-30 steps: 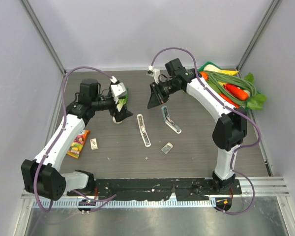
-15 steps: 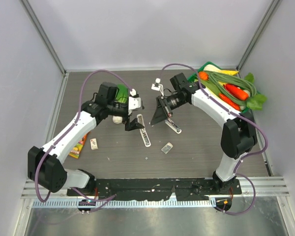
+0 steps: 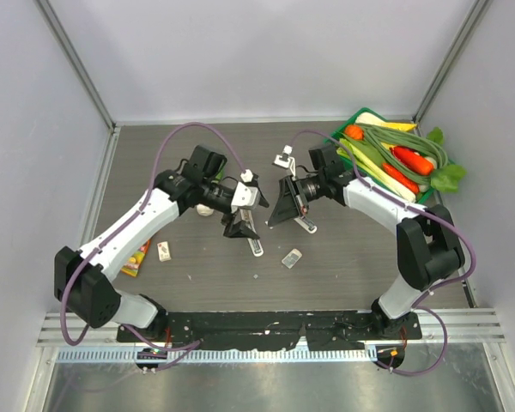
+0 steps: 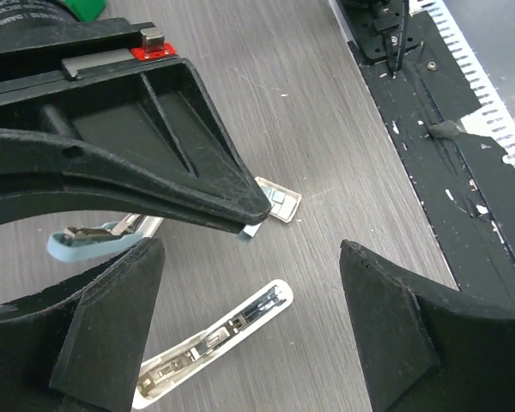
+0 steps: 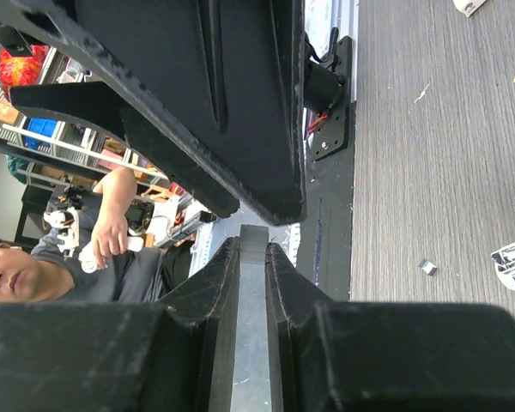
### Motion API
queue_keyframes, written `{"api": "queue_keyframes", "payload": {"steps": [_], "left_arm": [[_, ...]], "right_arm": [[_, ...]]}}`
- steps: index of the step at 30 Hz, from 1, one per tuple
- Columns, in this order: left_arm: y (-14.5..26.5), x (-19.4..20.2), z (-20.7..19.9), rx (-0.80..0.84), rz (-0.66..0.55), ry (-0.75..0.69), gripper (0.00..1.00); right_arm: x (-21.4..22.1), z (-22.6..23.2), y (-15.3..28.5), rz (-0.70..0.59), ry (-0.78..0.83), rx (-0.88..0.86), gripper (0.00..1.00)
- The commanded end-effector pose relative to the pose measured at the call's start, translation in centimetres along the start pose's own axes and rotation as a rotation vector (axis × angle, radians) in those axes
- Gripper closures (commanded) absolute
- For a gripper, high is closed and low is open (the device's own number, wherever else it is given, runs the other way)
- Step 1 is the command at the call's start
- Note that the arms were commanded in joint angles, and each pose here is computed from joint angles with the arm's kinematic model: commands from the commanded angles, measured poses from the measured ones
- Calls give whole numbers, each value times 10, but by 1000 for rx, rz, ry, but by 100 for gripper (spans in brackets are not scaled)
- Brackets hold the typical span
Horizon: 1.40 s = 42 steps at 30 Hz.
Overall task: Load the staples into the stapler
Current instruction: Pick up the staple from the center of the board.
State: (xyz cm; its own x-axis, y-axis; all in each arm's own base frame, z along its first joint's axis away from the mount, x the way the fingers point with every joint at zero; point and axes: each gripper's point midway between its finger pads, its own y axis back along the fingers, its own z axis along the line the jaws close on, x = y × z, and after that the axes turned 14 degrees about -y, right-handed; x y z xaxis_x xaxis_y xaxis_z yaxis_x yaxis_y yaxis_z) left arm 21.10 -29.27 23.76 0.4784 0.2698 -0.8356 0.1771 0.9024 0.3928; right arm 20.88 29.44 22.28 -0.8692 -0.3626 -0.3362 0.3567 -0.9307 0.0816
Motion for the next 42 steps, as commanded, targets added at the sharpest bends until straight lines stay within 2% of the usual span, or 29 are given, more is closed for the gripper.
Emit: {"api": "queue_keyframes", "payload": {"steps": [1, 5, 9, 15, 17, 19, 30, 33, 42], "left_arm": [[-4, -17, 0, 32, -51, -27, 15], [-8, -21, 2, 41, -63, -23, 25], [-13, -22, 0, 56, -65, -17, 28], [-15, -21, 0, 62, -62, -12, 39], [-16, -20, -1, 65, -61, -9, 46], [-16, -20, -1, 67, -60, -8, 58], [-20, -14, -1, 61, -44, 4, 58], [-21, -14, 0, 61, -45, 12, 64], [-25, -16, 1, 66, -49, 24, 64]], "right_arm": [[-6, 34, 3, 14, 129, -71, 79], [-3, 30, 2, 22, 110, -79, 79], [-1, 25, 2, 23, 99, -79, 80], [-2, 25, 4, 16, 100, -76, 79], [-2, 25, 6, 12, 102, -74, 79], [-2, 27, 7, 7, 109, -73, 79], [1, 31, 9, 3, 127, -72, 78], [1, 32, 9, 3, 129, -72, 78], [2, 29, 9, 4, 121, -72, 78]]}}
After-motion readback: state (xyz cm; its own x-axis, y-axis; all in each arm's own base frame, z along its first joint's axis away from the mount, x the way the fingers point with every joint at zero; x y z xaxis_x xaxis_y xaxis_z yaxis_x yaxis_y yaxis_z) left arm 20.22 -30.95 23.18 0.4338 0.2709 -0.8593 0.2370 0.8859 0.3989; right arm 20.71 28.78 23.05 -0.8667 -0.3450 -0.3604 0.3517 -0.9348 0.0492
